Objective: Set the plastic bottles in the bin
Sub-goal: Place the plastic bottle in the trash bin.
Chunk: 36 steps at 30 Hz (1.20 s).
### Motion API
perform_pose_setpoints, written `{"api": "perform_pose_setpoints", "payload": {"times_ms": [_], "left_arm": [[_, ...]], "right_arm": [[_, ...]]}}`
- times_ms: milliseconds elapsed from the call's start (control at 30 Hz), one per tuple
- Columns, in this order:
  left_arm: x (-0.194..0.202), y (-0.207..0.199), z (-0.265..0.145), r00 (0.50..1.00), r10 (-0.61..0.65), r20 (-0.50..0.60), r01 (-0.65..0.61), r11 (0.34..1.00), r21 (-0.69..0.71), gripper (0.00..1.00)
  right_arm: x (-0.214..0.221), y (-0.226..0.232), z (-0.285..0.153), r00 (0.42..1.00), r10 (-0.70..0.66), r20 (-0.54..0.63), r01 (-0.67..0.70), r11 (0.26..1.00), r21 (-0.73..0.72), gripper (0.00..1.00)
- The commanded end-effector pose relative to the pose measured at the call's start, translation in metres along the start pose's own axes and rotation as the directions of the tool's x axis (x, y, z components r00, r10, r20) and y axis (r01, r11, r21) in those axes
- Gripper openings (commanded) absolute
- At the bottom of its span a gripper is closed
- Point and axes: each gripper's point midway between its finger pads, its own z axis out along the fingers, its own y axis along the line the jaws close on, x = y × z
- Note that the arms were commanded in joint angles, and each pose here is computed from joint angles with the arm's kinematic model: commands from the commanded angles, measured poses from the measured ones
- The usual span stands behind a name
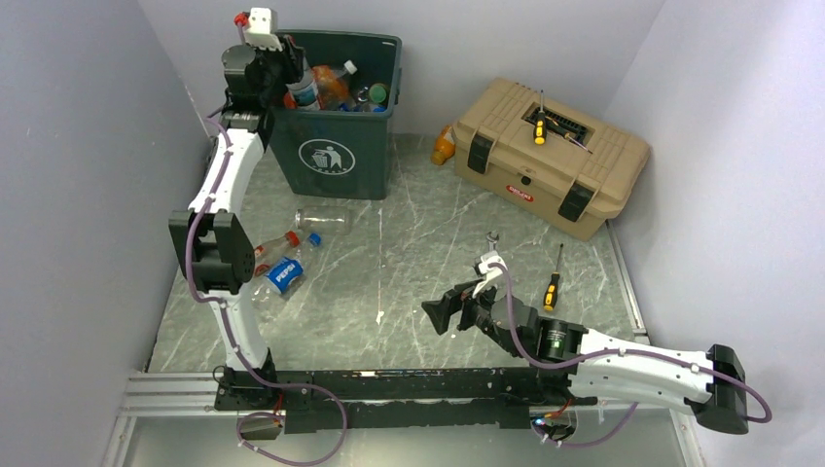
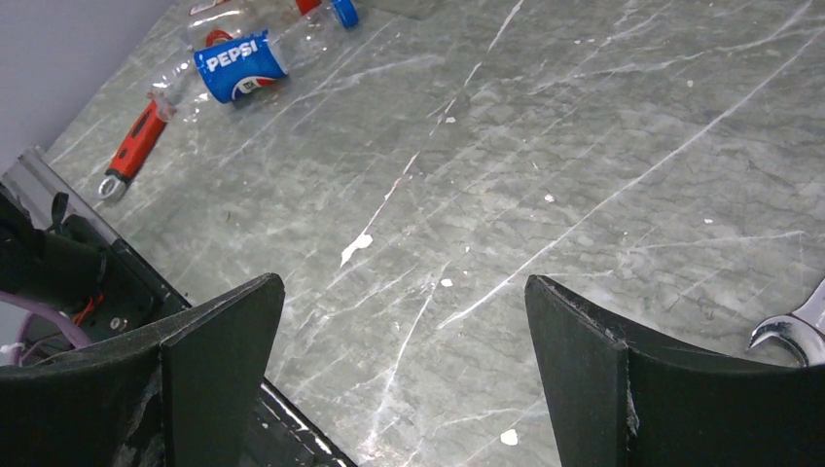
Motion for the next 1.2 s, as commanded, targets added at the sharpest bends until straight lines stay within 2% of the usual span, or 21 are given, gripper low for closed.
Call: {"api": "perform_pose_setpoints", "payload": {"times_ms": [0, 33, 167, 300, 400, 500, 633, 733, 800, 933, 1067, 1167], "left_arm": [[0.087, -0.040, -0.015, 0.925, -0.123, -0.359, 0.176, 0.977, 0.118, 0.32], [0.084, -0.039, -0.016, 0.923, -0.120, -0.365, 0.172, 0.979, 0.113, 0.46], [0.053, -0.031, -0.025, 0.953, -0.099, -0.286, 0.123, 0.990, 0.068, 0.78], [0.001, -0.026, -0.035, 0.981, -0.065, -0.181, 0.072, 0.997, 0.033, 0.85], [-0.039, -0.023, -0.045, 0.994, -0.043, -0.102, 0.044, 0.999, 0.002, 0.97], [-0.089, -0.018, -0.064, 1.000, -0.015, 0.013, 0.016, 0.998, -0.055, 0.99], [-0.142, -0.012, -0.095, 0.986, 0.021, 0.166, 0.000, 0.992, -0.124, 0.95], [-0.162, -0.009, -0.116, 0.977, 0.034, 0.209, 0.001, 0.986, -0.166, 0.91], [-0.166, -0.008, -0.131, 0.981, 0.039, 0.190, -0.004, 0.983, -0.184, 0.88], [-0.142, -0.001, -0.170, 0.996, -0.006, 0.085, 0.027, 0.966, -0.256, 0.87], [-0.102, 0.002, -0.229, 0.995, -0.091, -0.028, 0.077, 0.940, -0.331, 0.89], [-0.049, 0.002, -0.271, 0.971, -0.180, -0.157, 0.107, 0.916, -0.386, 0.92]], "right_arm": [[-0.017, 0.008, 0.003, 0.999, 0.007, 0.051, -0.006, 1.000, -0.013, 1.00], [-0.017, 0.008, 0.003, 0.999, 0.006, 0.048, -0.005, 1.000, -0.013, 1.00], [-0.019, 0.009, 0.001, 0.999, 0.009, 0.048, -0.008, 1.000, -0.015, 1.00], [-0.020, 0.008, -0.002, 0.999, 0.016, 0.052, -0.015, 1.000, -0.018, 1.00], [-0.022, 0.008, -0.002, 0.998, 0.020, 0.055, -0.019, 1.000, -0.021, 1.00], [-0.024, 0.010, -0.002, 0.998, 0.021, 0.053, -0.020, 1.000, -0.024, 1.00], [-0.024, 0.014, -0.001, 0.999, 0.025, 0.047, -0.024, 0.999, -0.034, 1.00], [-0.024, 0.016, 0.000, 0.999, 0.028, 0.044, -0.027, 0.999, -0.040, 1.00], [-0.025, 0.017, 0.000, 0.999, 0.027, 0.044, -0.025, 0.999, -0.043, 1.00], [-0.027, 0.016, 0.000, 0.999, 0.009, 0.046, -0.007, 0.999, -0.036, 1.00], [-0.029, 0.015, -0.001, 0.998, -0.001, 0.056, 0.003, 0.999, -0.039, 1.00], [-0.031, 0.017, 0.000, 0.998, -0.002, 0.068, 0.006, 0.999, -0.046, 1.00]]}}
